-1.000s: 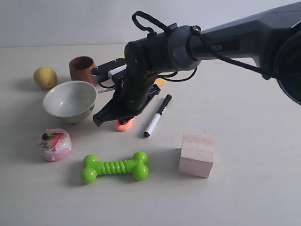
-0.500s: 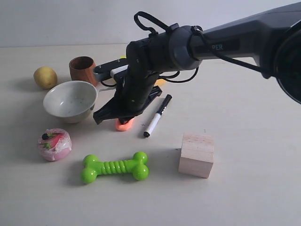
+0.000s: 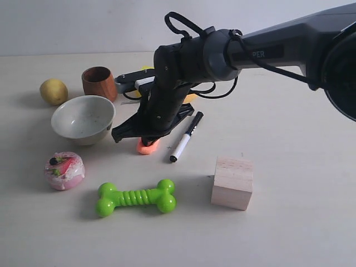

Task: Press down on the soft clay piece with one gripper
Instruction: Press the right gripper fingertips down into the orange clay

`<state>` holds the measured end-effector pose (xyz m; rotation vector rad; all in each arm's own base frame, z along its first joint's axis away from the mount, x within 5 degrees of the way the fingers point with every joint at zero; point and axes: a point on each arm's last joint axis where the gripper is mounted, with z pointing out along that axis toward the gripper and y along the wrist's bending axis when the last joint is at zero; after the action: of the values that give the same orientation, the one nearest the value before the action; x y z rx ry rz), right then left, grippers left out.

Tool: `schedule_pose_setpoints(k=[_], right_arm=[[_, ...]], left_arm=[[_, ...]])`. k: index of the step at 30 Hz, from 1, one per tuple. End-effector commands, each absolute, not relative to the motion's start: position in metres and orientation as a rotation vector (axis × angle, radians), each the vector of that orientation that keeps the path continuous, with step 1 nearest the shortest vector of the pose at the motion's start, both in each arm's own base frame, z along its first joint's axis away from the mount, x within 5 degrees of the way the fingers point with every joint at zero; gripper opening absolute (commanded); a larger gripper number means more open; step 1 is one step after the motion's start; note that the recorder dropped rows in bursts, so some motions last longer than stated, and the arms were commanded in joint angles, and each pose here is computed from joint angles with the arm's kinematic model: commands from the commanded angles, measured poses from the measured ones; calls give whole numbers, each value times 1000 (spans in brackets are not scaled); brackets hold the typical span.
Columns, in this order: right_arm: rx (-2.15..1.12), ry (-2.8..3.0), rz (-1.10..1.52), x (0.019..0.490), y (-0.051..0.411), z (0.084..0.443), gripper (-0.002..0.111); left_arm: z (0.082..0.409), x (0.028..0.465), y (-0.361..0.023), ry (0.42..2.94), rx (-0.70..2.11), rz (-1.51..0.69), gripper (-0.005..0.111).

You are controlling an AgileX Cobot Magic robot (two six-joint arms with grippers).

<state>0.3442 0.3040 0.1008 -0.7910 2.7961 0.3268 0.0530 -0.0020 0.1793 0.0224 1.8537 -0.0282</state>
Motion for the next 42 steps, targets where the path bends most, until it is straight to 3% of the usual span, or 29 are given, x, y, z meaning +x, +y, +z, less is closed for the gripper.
schedule_pose_setpoints(k=[1,21,42], right_arm=[[-844,2839,209,348,288,71,0],[-860,2863,193,346,287,70,0],[-817,2736,265,352,292,111,0]], left_arm=[[181,53,-2,1838,25,-35,0],[181,53,-2,1838,25,-35,0],[181,53,-2,1838,25,-35,0]])
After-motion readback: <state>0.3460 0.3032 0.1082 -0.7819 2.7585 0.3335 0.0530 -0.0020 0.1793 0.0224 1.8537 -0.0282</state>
